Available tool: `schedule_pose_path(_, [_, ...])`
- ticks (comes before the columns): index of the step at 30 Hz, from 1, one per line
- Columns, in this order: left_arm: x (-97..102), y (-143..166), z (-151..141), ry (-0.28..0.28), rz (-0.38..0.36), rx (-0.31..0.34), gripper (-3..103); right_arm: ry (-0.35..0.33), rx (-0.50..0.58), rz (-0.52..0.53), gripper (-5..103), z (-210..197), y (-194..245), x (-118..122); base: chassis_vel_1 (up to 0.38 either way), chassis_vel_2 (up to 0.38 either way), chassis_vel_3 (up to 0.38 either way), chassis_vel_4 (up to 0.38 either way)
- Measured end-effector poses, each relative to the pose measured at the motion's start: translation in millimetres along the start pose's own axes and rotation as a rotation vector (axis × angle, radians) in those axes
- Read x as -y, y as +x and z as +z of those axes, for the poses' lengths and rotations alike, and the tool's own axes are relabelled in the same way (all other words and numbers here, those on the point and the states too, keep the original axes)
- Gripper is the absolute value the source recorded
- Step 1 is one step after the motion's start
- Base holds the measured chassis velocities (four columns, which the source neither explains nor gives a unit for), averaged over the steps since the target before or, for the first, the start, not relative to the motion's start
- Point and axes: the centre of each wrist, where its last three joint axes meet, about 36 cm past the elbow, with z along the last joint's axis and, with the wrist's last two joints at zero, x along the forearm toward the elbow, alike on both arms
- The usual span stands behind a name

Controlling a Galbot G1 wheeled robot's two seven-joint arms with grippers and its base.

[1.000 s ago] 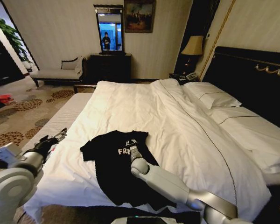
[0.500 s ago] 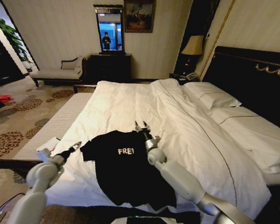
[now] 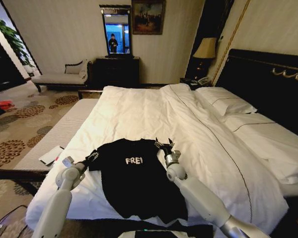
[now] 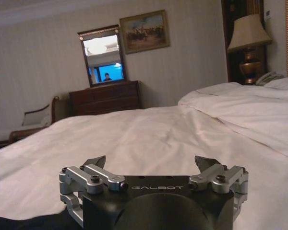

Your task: Fold the clothes on the bed.

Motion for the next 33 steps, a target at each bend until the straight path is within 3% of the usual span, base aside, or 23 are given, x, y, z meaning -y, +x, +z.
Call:
schedule_pose_path(4, [-3.2, 1.4, -2.3, -0.024, -0.008, 0.036, 75, 0.004, -0.014, 0.016, 100, 2.2, -0.3, 0.4, 0.0, 0.0, 0.0, 0.0])
schedule_pose_path(5, [-3.2, 1.4, -2.3, -0.024, -0.008, 0.036, 75, 0.004, -0.014, 0.016, 100, 2.2, -0.3, 0.4, 0.0, 0.0, 0.0, 0.0])
schedule_pose_path(9, [-9.1, 5.1, -4.7, -0.054, -0.017, 0.074, 54, 0.003, -0.025, 0.018, 100, 5.0, 0.5, -2.2, 0.0, 0.0, 0.0, 0.0])
schedule_pose_path(11, [-9.9, 6.0, -5.4, -0.056, -0.016, 0.08, 54, 0.004, -0.027, 0.019, 100, 5.6, 0.7, -2.4, 0.0, 0.0, 0.0, 0.0])
schedule_pose_path(13, [-12.2, 7.9, -7.1, -0.062, -0.015, 0.093, 43, 0.008, -0.036, 0.027, 100, 7.1, 0.8, -2.0, 0.0, 0.0, 0.0, 0.0])
schedule_pose_path(17, [-13.2, 8.4, -8.0, -0.069, -0.018, 0.098, 32, 0.015, -0.044, 0.036, 100, 7.7, 0.6, -0.4, 0.0, 0.0, 0.0, 0.0])
schedule_pose_path(23, [-14.4, 5.7, -6.2, -0.072, -0.023, 0.093, 5, 0.034, -0.06, 0.057, 100, 10.1, 1.3, 6.5, 0.0, 0.0, 0.0, 0.0])
schedule_pose_path(30, [-10.3, 10.1, -12.8, -0.077, 0.005, 0.12, 0, 0.044, -0.073, 0.08, 100, 11.7, 0.8, 11.5, 0.0, 0.0, 0.0, 0.0])
schedule_pose_path(33, [9.7, 26.8, -24.0, -0.09, 0.093, 0.179, 0, 0.046, -0.074, 0.091, 100, 11.0, -0.2, 13.6, 0.0, 0.0, 0.0, 0.0])
